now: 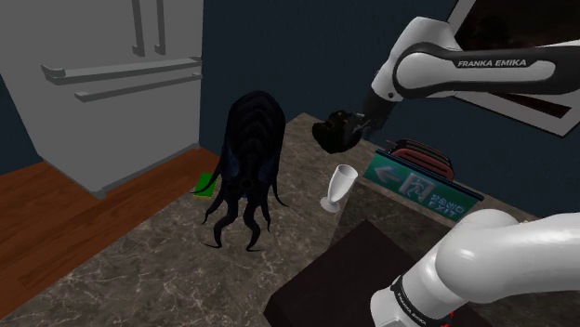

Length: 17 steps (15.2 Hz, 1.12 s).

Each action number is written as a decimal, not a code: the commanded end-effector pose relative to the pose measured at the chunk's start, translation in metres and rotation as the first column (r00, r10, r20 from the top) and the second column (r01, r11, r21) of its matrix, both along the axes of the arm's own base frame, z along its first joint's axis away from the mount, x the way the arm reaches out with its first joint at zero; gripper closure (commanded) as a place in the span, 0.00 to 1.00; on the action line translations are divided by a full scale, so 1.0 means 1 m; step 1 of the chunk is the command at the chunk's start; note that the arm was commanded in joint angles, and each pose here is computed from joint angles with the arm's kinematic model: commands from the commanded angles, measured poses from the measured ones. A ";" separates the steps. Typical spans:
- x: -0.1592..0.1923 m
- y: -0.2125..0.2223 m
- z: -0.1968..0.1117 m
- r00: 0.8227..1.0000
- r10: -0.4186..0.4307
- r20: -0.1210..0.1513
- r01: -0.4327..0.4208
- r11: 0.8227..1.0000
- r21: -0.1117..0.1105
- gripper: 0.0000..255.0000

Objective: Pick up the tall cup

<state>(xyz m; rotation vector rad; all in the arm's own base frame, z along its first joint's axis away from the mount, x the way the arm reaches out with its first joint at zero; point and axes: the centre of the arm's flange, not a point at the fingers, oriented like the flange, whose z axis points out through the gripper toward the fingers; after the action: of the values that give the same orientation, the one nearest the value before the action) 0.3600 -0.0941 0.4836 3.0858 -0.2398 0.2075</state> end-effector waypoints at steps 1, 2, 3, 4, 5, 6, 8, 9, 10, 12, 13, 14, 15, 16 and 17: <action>0.006 -0.015 -0.022 1.000 -0.005 -0.001 0.005 1.000 0.003 0.00; 0.010 -0.023 -0.033 1.000 -0.008 -0.002 0.008 1.000 0.005 0.00; 0.013 -0.031 -0.043 1.000 -0.011 -0.004 0.011 1.000 0.007 0.00; 0.016 -0.038 -0.054 1.000 -0.014 -0.005 0.014 1.000 0.009 0.00; 0.019 -0.046 -0.064 1.000 -0.017 -0.007 0.017 1.000 0.010 0.00; 0.022 -0.054 -0.075 1.000 -0.020 -0.008 0.020 1.000 0.012 0.00; 0.028 -0.069 -0.096 1.000 -0.026 -0.011 0.026 1.000 0.016 0.00; 0.030 -0.077 -0.106 1.000 -0.029 -0.012 0.029 0.999 0.018 0.00; 0.033 -0.084 -0.117 0.999 -0.032 -0.014 0.032 0.999 0.020 0.00; 0.039 -0.100 -0.138 0.999 -0.038 -0.017 0.038 0.999 0.023 0.00; 0.042 -0.107 -0.149 0.999 -0.041 -0.018 0.041 0.999 0.025 0.00; 0.044 -0.115 -0.159 0.999 -0.044 -0.020 0.044 0.999 0.027 0.00; 0.047 -0.122 -0.170 0.999 -0.047 -0.021 0.047 0.998 0.029 0.00; 0.050 -0.130 -0.181 0.999 -0.049 -0.022 0.050 0.998 0.030 0.00; 0.052 -0.138 -0.191 0.998 -0.052 -0.024 0.053 0.998 0.032 0.00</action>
<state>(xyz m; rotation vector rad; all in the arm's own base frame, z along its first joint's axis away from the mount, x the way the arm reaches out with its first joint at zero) 0.4091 -0.2233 0.3018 3.1081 -0.3217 0.1689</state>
